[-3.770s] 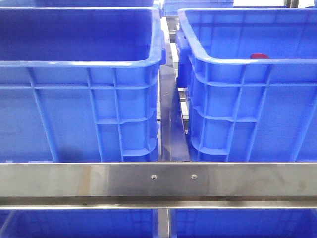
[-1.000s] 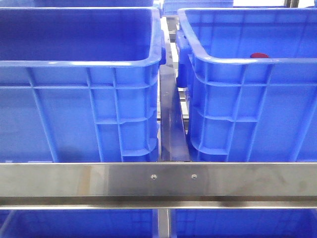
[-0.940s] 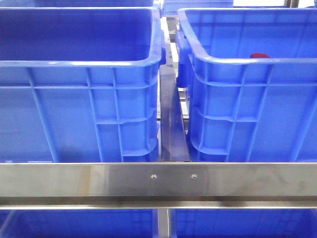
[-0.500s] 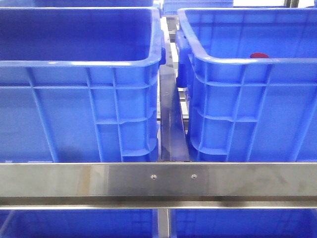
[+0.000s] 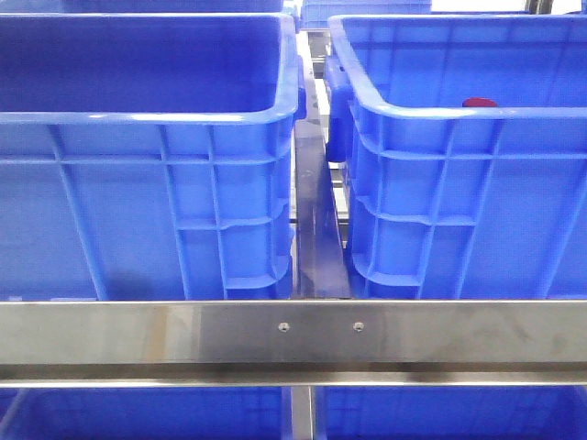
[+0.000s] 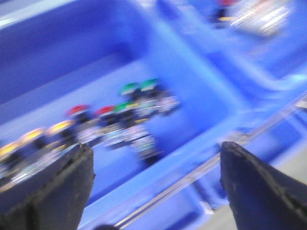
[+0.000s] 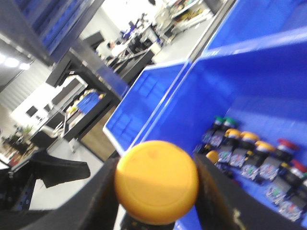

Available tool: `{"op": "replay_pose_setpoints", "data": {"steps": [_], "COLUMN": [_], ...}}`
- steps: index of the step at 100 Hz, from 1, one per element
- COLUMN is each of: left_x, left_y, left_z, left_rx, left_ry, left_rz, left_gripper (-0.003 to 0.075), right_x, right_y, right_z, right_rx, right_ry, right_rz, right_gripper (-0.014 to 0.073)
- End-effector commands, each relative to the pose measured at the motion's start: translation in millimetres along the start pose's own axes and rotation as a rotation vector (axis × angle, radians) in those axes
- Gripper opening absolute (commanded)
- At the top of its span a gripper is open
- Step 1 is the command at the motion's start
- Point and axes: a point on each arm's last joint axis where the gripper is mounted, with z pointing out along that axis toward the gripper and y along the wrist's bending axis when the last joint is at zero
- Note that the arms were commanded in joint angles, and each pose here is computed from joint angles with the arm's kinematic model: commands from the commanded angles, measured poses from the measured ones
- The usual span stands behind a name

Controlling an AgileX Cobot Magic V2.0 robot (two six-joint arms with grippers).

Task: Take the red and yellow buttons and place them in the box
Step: 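Grasp the yellow cap with the right gripper and open the left gripper, then carry the yellow button with the right gripper over the other bin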

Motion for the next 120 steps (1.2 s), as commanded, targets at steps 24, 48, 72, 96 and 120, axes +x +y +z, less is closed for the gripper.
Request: {"op": "replay_pose_setpoints", "data": {"steps": [24,48,72,96,120], "left_x": [-1.8,-1.0,-1.0,-1.0,-1.0], "left_y": [12.0,11.7,11.7,11.7,11.7], "left_z": [-14.2,-12.7,-12.7,-12.7,-12.7], "left_rx": [-0.074,-0.075,-0.075,-0.075,-0.075], "left_ry": [-0.086,-0.084,-0.084,-0.084,-0.084], "left_rz": [-0.026,-0.042,-0.046,-0.046,-0.046], "left_gripper": [0.0517,0.0516,0.0516,0.0513,0.0302], "right_x": [-26.5,-30.5,-44.0,-59.8,-66.8], "right_y": [33.3,34.9,19.8,-9.9,-35.8], "right_z": [-17.9,-26.1,-50.7,-80.2,-104.7], "right_rx": [-0.128,-0.035,0.311,0.733,0.984], "right_ry": [-0.150,-0.177,-0.241,-0.322,-0.389], "right_rz": [-0.015,-0.121,-0.318,-0.429,-0.418], "right_gripper": [0.0165,0.0165,0.0165,0.0164,0.0164]}}
